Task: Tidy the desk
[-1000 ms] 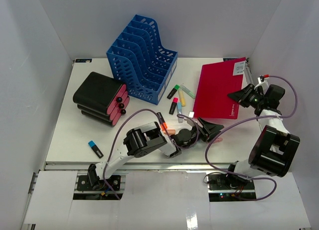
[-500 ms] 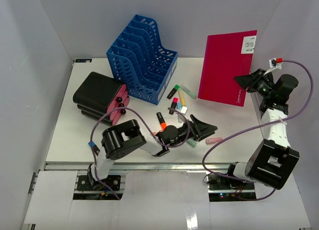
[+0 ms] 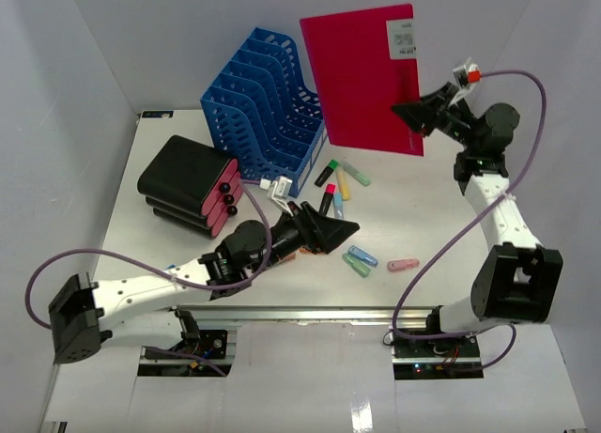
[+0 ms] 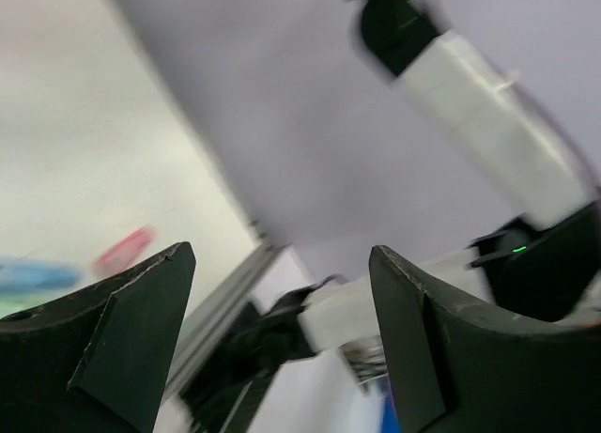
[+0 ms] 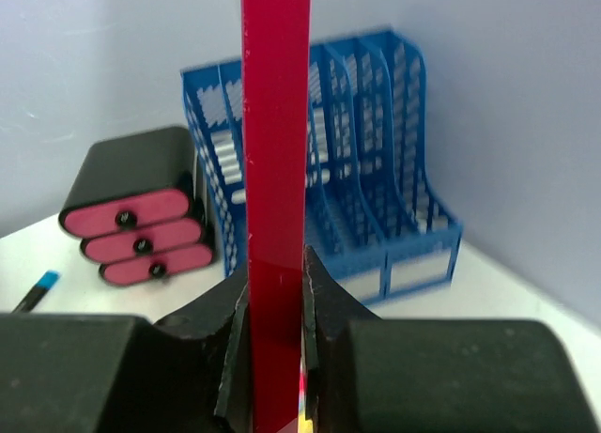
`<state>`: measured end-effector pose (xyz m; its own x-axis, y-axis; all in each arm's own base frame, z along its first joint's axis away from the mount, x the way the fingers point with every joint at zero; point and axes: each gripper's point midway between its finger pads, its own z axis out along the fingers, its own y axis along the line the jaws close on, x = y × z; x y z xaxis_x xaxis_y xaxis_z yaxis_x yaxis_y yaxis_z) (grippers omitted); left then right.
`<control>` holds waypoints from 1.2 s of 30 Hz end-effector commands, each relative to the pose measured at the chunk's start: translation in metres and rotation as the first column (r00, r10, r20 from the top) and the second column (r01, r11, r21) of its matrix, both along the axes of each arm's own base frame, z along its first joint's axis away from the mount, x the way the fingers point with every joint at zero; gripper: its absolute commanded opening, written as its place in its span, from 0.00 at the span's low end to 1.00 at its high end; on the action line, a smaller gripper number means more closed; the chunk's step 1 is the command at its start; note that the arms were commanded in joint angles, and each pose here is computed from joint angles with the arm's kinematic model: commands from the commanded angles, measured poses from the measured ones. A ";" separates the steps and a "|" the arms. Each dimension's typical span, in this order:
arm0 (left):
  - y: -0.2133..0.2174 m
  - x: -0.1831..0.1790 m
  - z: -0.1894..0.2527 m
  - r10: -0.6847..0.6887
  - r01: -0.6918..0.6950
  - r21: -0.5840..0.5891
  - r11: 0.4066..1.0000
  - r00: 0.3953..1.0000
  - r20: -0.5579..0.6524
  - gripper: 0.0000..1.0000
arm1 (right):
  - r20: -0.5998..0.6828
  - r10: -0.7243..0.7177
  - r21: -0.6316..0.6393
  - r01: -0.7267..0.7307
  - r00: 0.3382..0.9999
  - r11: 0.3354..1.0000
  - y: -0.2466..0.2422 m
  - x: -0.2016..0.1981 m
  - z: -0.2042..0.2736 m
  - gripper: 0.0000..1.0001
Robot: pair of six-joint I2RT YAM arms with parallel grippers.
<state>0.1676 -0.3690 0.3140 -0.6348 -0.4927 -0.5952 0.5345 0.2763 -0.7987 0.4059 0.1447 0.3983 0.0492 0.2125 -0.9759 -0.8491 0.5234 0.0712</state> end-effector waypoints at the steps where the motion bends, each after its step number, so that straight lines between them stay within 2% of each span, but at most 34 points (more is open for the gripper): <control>1: 0.088 0.014 -0.072 0.259 -0.220 0.431 0.875 0.965 -0.033 0.86 | 0.310 0.069 -0.027 -0.064 0.948 0.998 0.045 -0.001 0.080 0.08; 7: 0.138 0.018 -0.044 0.386 -0.355 0.440 0.825 0.922 0.022 0.87 | 0.427 0.145 -0.037 -0.143 0.893 0.989 0.078 -0.015 0.102 0.08; 9: 0.147 0.021 -0.033 0.413 -0.385 0.460 0.800 0.910 0.042 0.90 | 0.466 0.164 -0.047 -0.161 0.870 0.986 0.089 -0.022 0.106 0.08; 12: 0.164 0.025 -0.040 0.461 -0.416 0.569 0.709 0.885 0.072 0.92 | 0.513 0.159 -0.061 -0.149 0.843 0.987 0.101 -0.018 0.112 0.08; 16: 0.178 0.026 -0.053 0.505 -0.421 0.668 0.613 0.860 0.078 0.93 | 0.492 0.159 -0.042 -0.159 0.856 0.986 0.114 -0.002 0.116 0.08; 19: 0.190 0.025 -0.058 0.540 -0.439 0.685 0.581 0.838 0.079 0.94 | 0.522 0.156 -0.021 -0.170 0.839 0.985 0.127 0.005 0.122 0.08; 26: 0.211 0.021 -0.043 0.583 -0.502 0.595 0.627 0.810 0.070 0.96 | 0.483 0.139 0.064 -0.193 0.865 0.979 0.150 0.041 0.117 0.08; 31: 0.219 0.014 -0.047 0.596 -0.508 0.545 0.667 0.803 0.018 0.96 | 0.465 0.137 0.106 -0.209 0.874 0.972 0.156 0.050 0.110 0.08; 36: 0.216 0.014 -0.043 0.587 -0.509 0.515 0.689 0.810 0.015 0.96 | 0.436 0.152 0.125 -0.227 0.887 0.966 0.168 0.057 0.095 0.08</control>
<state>0.1784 -0.1497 0.2727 -0.4426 -0.4491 -0.7762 0.0650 0.8472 -0.5273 0.4848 0.3144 0.4370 0.2515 0.3196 -0.9136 -0.9318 0.3353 -0.1392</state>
